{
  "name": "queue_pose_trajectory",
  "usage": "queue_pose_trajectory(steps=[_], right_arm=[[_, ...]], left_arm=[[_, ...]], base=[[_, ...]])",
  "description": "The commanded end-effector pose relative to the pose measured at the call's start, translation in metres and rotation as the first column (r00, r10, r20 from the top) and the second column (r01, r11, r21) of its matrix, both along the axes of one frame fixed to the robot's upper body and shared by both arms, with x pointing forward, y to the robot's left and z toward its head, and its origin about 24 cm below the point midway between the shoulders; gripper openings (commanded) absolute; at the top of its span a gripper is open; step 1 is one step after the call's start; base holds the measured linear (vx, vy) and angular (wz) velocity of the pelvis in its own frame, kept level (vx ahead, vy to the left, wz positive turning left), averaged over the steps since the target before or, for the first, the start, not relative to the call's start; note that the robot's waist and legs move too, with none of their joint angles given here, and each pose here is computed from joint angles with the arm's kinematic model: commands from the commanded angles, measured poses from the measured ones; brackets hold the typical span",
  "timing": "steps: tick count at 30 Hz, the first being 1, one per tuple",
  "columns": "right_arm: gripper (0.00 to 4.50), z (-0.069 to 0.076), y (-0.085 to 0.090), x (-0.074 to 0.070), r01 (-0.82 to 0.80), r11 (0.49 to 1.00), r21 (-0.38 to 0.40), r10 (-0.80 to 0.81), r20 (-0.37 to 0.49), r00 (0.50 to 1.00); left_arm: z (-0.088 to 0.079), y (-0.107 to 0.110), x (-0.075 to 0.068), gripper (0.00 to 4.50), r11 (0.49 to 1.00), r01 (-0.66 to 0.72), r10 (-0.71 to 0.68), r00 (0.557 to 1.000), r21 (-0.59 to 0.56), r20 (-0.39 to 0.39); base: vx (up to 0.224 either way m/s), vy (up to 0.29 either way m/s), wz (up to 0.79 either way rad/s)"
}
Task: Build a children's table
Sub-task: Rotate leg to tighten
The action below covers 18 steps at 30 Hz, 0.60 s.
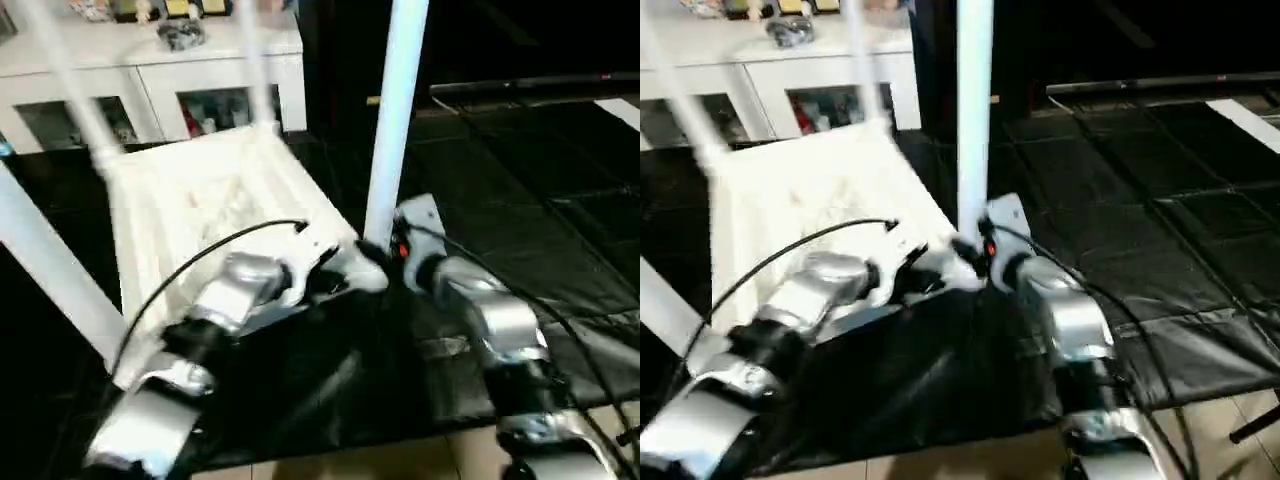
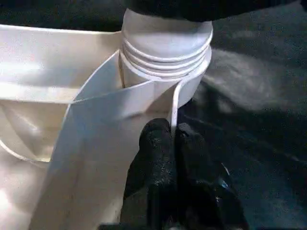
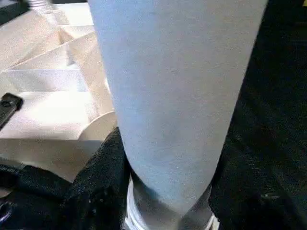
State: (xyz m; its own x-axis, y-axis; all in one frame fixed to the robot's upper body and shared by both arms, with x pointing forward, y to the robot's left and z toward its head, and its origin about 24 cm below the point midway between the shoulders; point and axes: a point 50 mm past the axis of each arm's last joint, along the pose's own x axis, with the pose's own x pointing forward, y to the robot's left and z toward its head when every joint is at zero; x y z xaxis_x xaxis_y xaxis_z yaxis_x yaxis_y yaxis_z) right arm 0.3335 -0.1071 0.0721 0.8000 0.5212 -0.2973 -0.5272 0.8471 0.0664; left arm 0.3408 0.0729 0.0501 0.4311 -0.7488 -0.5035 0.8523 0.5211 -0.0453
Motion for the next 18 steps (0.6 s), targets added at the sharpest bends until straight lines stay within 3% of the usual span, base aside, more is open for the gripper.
queue_pose_trajectory(steps=[1, 3, 5, 6, 11, 18], right_arm=[[2.31, -0.009, 0.043, -0.013, -0.158, 0.98, 0.119, 0.167, -0.065, 0.984], [2.65, -0.008, 0.041, -0.014, -0.178, 0.974, 0.142, 0.186, -0.046, 0.981], [2.71, -0.008, 0.04, -0.016, -0.202, 0.968, 0.149, 0.21, -0.039, 0.977], [3.01, -0.009, 0.036, -0.017, -0.208, 0.966, 0.154, 0.216, -0.037, 0.976], [3.29, -0.01, 0.023, -0.017, -0.211, 0.967, 0.144, 0.217, -0.025, 0.976], [3.82, -0.004, -0.011, -0.022, -0.335, 0.935, 0.115, 0.334, 0.035, 0.942]], left_arm=[[0.022, -0.025, 0.004, 0.0, 0.997, 0.033, -0.027, 0.997, -0.074, 0.078], [0.02, -0.022, 0.003, 0.0, 0.997, 0.049, -0.045, 0.996, -0.055, 0.081], [0.019, -0.019, 0.002, 0.0, 0.997, 0.058, -0.054, 0.995, -0.046, 0.085], [0.017, -0.014, 0.002, 0.0, 0.997, 0.066, -0.063, 0.994, -0.033, 0.088], [0.015, -0.005, 0.0, 0.0, 0.995, 0.096, -0.094, 0.992, -0.019, 0.083], [0.009, 0.013, -0.007, 0.0, 0.969, 0.245, -0.246, 0.965, 0.028, 0.089]], base=[[0.059, -0.012, 0.02], [0.0, 0.0, 0.0], [0.0, 0.0, 0.0], [0.0, 0.0, 0.0], [0.0, 0.0, 0.0], [0.0, 0.0, 0.0]])
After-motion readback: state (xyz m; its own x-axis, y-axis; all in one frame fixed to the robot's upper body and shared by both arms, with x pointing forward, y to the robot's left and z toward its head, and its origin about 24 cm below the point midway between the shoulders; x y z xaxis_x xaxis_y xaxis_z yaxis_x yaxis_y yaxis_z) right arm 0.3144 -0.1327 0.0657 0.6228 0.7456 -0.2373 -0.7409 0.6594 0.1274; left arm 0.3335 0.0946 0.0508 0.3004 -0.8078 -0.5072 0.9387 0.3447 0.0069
